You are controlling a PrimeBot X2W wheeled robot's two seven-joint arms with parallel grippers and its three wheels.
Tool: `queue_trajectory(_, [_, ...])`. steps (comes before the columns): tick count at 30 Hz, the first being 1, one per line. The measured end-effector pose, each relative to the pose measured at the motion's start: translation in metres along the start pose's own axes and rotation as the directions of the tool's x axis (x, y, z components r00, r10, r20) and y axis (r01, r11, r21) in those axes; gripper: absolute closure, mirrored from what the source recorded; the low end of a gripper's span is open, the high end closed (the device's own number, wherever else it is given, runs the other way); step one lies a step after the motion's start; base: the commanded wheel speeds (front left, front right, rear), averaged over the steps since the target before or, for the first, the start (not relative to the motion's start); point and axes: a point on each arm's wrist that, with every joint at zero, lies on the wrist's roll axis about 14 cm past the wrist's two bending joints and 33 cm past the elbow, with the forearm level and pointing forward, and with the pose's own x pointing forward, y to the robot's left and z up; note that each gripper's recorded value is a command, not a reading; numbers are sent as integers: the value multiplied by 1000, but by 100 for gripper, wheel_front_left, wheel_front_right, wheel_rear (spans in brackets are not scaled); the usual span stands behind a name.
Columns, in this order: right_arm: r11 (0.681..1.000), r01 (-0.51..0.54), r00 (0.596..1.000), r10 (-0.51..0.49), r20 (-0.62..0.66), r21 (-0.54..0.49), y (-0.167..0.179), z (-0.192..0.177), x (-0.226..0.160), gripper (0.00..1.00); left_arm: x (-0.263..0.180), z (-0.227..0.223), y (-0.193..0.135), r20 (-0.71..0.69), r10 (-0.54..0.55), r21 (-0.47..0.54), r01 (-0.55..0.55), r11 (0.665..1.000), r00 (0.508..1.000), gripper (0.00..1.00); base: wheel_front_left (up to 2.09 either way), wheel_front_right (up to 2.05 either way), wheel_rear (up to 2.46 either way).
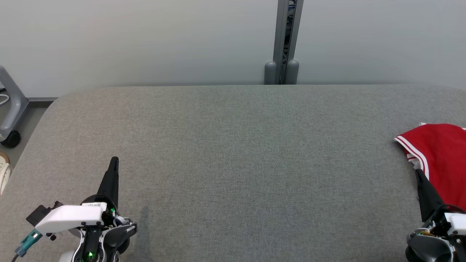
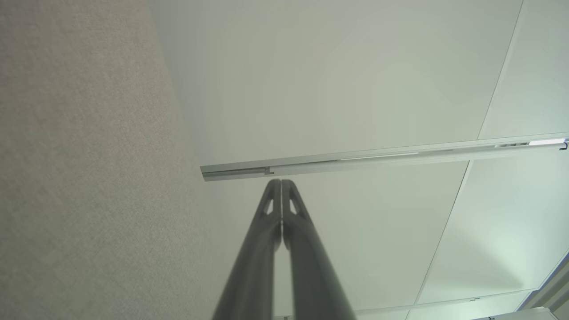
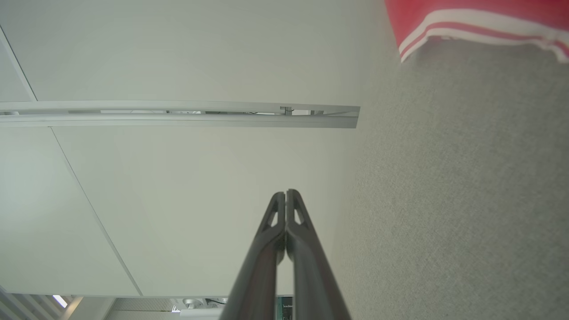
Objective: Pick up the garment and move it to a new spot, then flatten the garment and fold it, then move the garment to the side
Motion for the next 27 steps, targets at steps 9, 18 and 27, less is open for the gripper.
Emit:
queue_trajectory(9, [1000, 0, 1000, 0, -2, -1, 0, 0, 0, 100, 0, 0, 0, 0, 0, 0, 0, 1000, 1000, 100, 0, 0, 0])
queue_trajectory(18, [1000, 0, 1000, 0, -1, -1, 0, 0, 0, 100, 0, 0, 0, 0, 0, 0, 0, 1000, 1000, 100, 0, 0, 0])
queue_trajectory(27, [1000, 0, 1000, 0, 0, -1, 0, 0, 0, 100, 0, 0, 0, 0, 0, 0, 0, 1000, 1000, 100, 0, 0, 0])
